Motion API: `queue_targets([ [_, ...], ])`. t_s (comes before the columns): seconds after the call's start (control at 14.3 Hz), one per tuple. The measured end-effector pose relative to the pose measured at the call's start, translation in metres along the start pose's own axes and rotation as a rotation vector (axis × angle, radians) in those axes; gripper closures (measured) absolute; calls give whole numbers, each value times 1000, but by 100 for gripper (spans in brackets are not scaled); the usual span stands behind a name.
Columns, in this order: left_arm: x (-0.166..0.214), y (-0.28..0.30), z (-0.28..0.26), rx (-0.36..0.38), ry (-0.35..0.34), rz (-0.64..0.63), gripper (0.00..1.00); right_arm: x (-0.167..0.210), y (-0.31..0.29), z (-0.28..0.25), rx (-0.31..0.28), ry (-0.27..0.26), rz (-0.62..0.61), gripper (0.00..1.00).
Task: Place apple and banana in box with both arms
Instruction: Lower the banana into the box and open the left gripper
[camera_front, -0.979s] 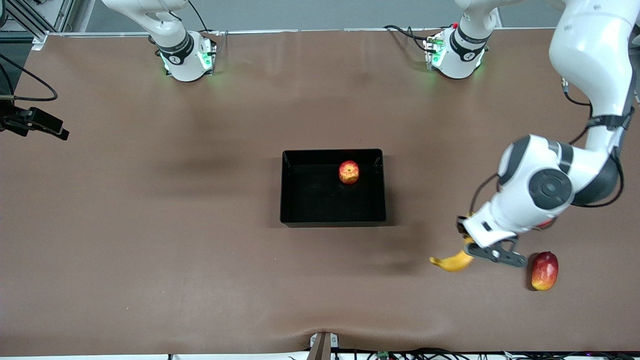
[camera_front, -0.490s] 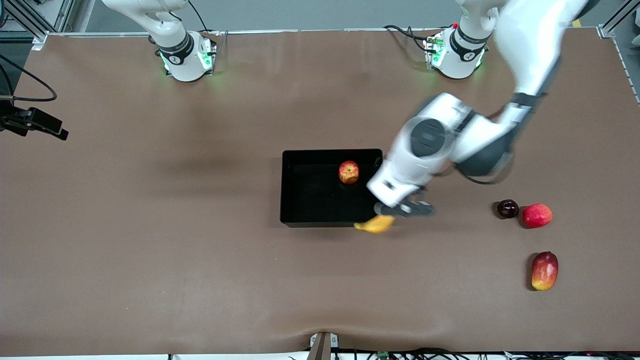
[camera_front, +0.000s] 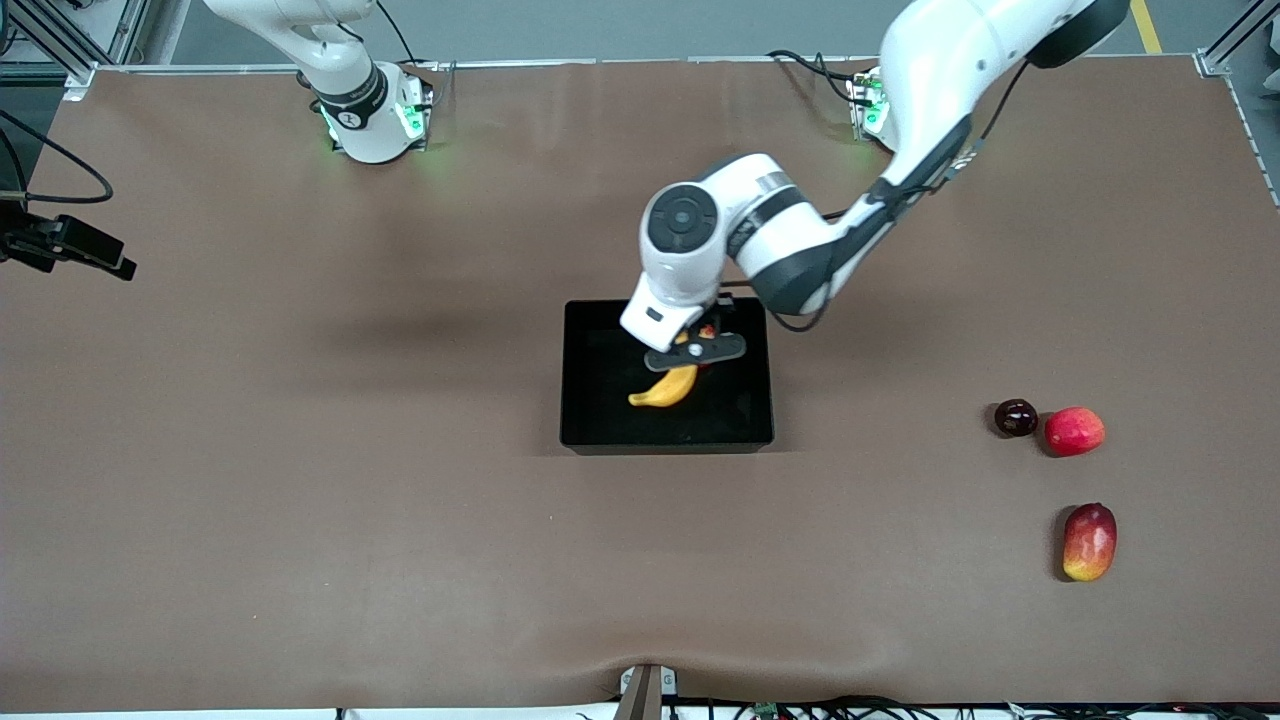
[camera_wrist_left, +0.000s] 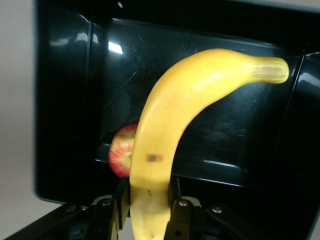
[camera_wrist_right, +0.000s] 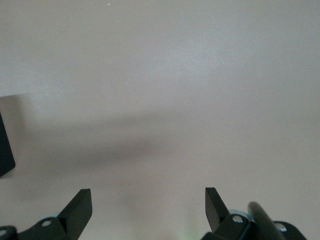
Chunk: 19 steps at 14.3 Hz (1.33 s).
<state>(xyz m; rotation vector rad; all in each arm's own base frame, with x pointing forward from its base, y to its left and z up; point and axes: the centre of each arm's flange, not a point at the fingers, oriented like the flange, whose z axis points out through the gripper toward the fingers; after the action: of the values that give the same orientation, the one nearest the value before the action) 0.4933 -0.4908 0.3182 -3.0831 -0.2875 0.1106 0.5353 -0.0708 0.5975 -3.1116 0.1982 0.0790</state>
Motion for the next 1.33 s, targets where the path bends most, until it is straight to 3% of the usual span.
queue_targets([
  [0.35, -5, 23, 40, -42, 53, -64, 65, 0, -2, 0, 0, 0, -4, 0],
  [1.19, -21, 43, 117, -45, 41, -33, 65, 0, -2, 0, 0, 3, -4, 0],
  [1.33, -17, 44, 113, -51, 52, -32, 50, 0, -2, 0, 0, 3, -4, 0],
])
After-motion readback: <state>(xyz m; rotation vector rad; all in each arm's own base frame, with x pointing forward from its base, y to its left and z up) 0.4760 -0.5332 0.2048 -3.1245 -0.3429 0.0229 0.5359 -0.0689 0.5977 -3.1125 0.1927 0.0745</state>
